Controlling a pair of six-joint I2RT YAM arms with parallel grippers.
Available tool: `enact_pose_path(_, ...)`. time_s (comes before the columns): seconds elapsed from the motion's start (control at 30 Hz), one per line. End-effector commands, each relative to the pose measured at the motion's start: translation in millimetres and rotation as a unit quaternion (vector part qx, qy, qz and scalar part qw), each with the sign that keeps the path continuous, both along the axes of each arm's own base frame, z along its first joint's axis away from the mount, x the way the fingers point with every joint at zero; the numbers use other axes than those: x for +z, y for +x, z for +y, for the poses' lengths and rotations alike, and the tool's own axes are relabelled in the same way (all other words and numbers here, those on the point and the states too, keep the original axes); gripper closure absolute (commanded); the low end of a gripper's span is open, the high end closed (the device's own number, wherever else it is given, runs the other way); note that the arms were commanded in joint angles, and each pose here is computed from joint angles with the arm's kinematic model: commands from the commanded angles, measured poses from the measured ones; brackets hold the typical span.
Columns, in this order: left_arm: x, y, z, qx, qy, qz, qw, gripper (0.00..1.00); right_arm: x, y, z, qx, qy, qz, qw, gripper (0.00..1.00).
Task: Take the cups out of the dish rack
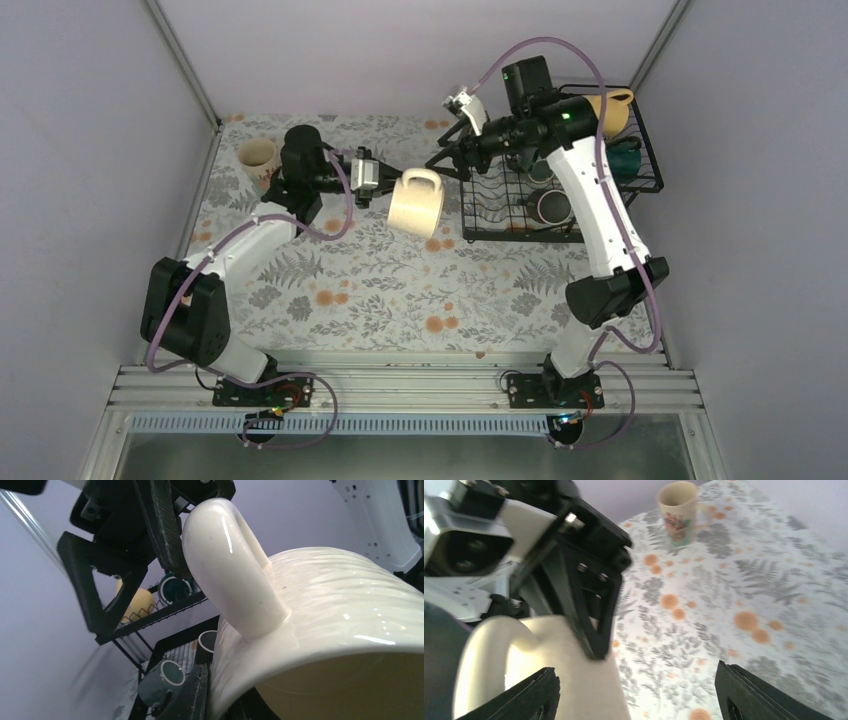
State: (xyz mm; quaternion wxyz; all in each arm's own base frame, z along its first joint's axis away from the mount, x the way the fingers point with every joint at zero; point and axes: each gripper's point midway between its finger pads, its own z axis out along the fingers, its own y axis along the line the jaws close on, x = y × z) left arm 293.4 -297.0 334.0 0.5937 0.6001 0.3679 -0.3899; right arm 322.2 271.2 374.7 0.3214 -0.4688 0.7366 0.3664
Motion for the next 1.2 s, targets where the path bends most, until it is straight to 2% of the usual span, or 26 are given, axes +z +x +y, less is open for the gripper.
enact_pose_path(0.0, 20, -7, 11, -0.012, 0.016, -0.046, 0.999, 0.98, 12, 27, -31, -0.081, -0.024, -0.051, 0.995, 0.19)
enact_pose_path(0.23, 13, -5, 17, -0.014, 0.045, -0.041, 0.998, 0.98, 19, 64, -64, -0.176, -0.047, -0.084, 0.980, 0.15)
enact_pose_path(0.3, 2, 1, 21, -0.002, 0.076, -0.033, 0.997, 0.98, 13, 76, -78, -0.209, -0.085, -0.099, 0.969, 0.14)
enact_pose_path(0.37, 0, 9, 25, 0.016, 0.106, -0.059, 0.992, 0.98, 1, 79, -90, -0.213, -0.134, -0.111, 0.961, 0.15)
enact_pose_path(0.53, -12, 41, 55, 0.085, 0.169, -0.076, 0.979, 0.98, -37, 75, -122, -0.214, -0.246, -0.124, 0.937, 0.17)
enact_pose_path(0.73, -37, 81, 98, 0.169, 0.269, -0.091, 0.944, 0.98, -84, 61, -155, -0.186, -0.360, -0.114, 0.907, 0.20)
enact_pose_path(0.93, -55, 121, 125, 0.241, 0.343, -0.101, 0.902, 0.98, -118, 49, -179, -0.156, -0.438, -0.120, 0.877, 0.23)
enact_pose_path(1.07, -72, 149, 139, 0.267, 0.389, -0.073, 0.879, 0.98, -150, 51, -198, -0.152, -0.493, -0.123, 0.848, 0.26)
enact_pose_path(1.17, -84, 165, 148, 0.270, 0.426, -0.048, 0.862, 0.98, -163, 51, -203, -0.144, -0.510, -0.120, 0.839, 0.27)
